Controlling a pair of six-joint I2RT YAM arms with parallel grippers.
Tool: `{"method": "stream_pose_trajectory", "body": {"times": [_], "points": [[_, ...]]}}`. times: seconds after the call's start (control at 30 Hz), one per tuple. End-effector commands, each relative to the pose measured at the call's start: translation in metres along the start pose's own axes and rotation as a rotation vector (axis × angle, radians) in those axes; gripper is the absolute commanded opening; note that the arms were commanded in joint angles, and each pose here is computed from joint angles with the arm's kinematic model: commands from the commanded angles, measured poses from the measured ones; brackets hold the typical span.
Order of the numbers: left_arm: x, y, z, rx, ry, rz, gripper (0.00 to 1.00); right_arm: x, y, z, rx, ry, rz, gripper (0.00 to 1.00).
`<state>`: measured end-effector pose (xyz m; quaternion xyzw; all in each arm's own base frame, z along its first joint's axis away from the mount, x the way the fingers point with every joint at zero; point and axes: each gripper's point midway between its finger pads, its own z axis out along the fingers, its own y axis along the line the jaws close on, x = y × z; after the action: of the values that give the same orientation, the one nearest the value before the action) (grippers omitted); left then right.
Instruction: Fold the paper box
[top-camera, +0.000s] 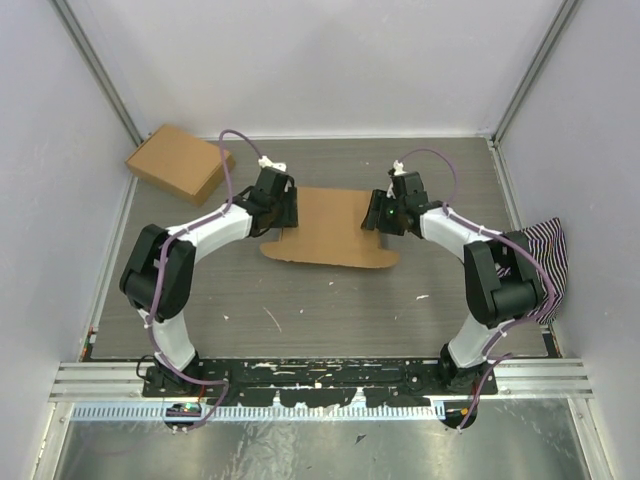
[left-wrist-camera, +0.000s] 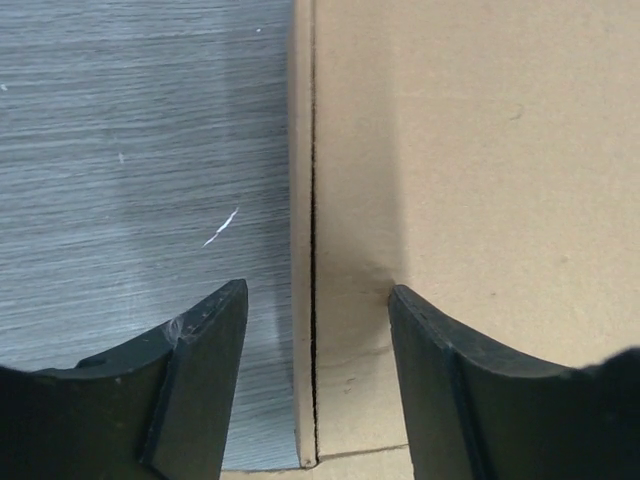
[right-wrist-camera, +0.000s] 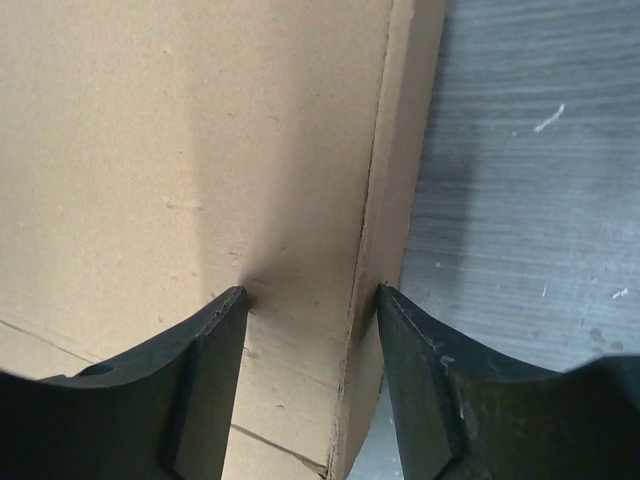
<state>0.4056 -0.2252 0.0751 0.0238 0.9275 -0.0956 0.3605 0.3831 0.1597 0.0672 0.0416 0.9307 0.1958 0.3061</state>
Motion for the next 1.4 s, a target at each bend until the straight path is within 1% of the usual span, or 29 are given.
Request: {"method": "stream_pose_trajectory", "body": {"times": [0.0,0.13,0.23,0.33,0.43,0.5,0.57,0.6,0.63,0.67,0.73,0.77,0.8,0.87,0.9,0.93,0.97,1.0,1.03,1.07,1.13,1.23,1.37], "points": [[0.017,-0.007,0.011,0.039,0.068,-0.016,0.63,-0.027,0.019,0.011,-0.065,-0.042,-0.034,0.58],[0.009,-0.012,0.014,0.046,0.066,-0.016,0.59,-0.037,0.023,0.024,-0.072,-0.038,-0.04,0.57],[0.002,-0.014,0.016,0.049,0.065,-0.021,0.58,-0.046,0.027,0.033,-0.076,-0.022,-0.046,0.55],[-0.005,-0.01,0.013,0.03,0.066,-0.024,0.63,-0.056,0.028,0.035,-0.064,-0.028,-0.058,0.55],[-0.018,0.0,0.001,-0.013,0.034,-0.023,0.68,-0.072,0.023,0.024,-0.008,-0.073,-0.072,0.58],[-0.028,0.011,-0.012,-0.049,0.003,-0.024,0.7,-0.086,0.02,0.011,0.028,-0.114,-0.077,0.59],[-0.043,0.021,-0.033,-0.092,-0.049,-0.032,0.72,-0.102,0.017,-0.008,0.07,-0.164,-0.071,0.6],[-0.049,0.027,-0.043,-0.122,-0.071,-0.045,0.73,-0.112,0.019,-0.023,0.084,-0.2,-0.072,0.58],[-0.055,0.034,-0.055,-0.153,-0.085,-0.056,0.74,-0.121,0.022,-0.036,0.09,-0.232,-0.079,0.52],[-0.059,0.038,-0.067,-0.174,-0.101,-0.074,0.74,-0.131,0.027,-0.053,0.086,-0.27,-0.086,0.48],[-0.066,0.046,-0.093,-0.201,-0.133,-0.121,0.77,-0.14,0.043,-0.088,0.03,-0.334,-0.08,0.45],[-0.065,0.047,-0.104,-0.203,-0.142,-0.146,0.8,-0.135,0.047,-0.102,0.006,-0.348,-0.062,0.42],[-0.063,0.045,-0.115,-0.176,-0.146,-0.156,0.82,-0.128,0.052,-0.111,-0.032,-0.359,-0.045,0.43],[-0.049,0.035,-0.122,-0.07,-0.154,-0.17,0.86,-0.095,0.066,-0.109,-0.186,-0.318,-0.095,0.58],[-0.046,0.026,-0.119,0.011,-0.198,-0.182,0.87,-0.079,0.07,-0.104,-0.242,-0.291,-0.115,0.64],[-0.038,0.021,-0.117,0.066,-0.225,-0.197,0.87,-0.068,0.065,-0.097,-0.239,-0.265,-0.088,0.67],[-0.028,0.021,-0.116,0.094,-0.233,-0.217,0.89,-0.058,0.056,-0.09,-0.212,-0.248,-0.063,0.76],[-0.018,0.021,-0.116,0.108,-0.221,-0.226,0.9,-0.049,0.048,-0.084,-0.187,-0.233,-0.052,0.86],[-0.009,0.023,-0.115,0.106,-0.199,-0.227,0.91,-0.042,0.042,-0.081,-0.166,-0.23,-0.049,0.93],[0.0,0.026,-0.114,0.094,-0.171,-0.221,0.91,-0.034,0.036,-0.079,-0.146,-0.225,-0.052,0.97],[0.012,0.031,-0.114,0.067,-0.124,-0.206,0.9,-0.025,0.029,-0.082,-0.122,-0.234,-0.057,1.0],[0.023,0.036,-0.115,0.043,-0.083,-0.192,0.89,-0.015,0.022,-0.087,-0.095,-0.235,-0.053,1.0],[0.022,0.038,-0.129,0.056,-0.107,-0.195,0.88,-0.013,0.019,-0.093,-0.083,-0.254,-0.048,0.99]]}}
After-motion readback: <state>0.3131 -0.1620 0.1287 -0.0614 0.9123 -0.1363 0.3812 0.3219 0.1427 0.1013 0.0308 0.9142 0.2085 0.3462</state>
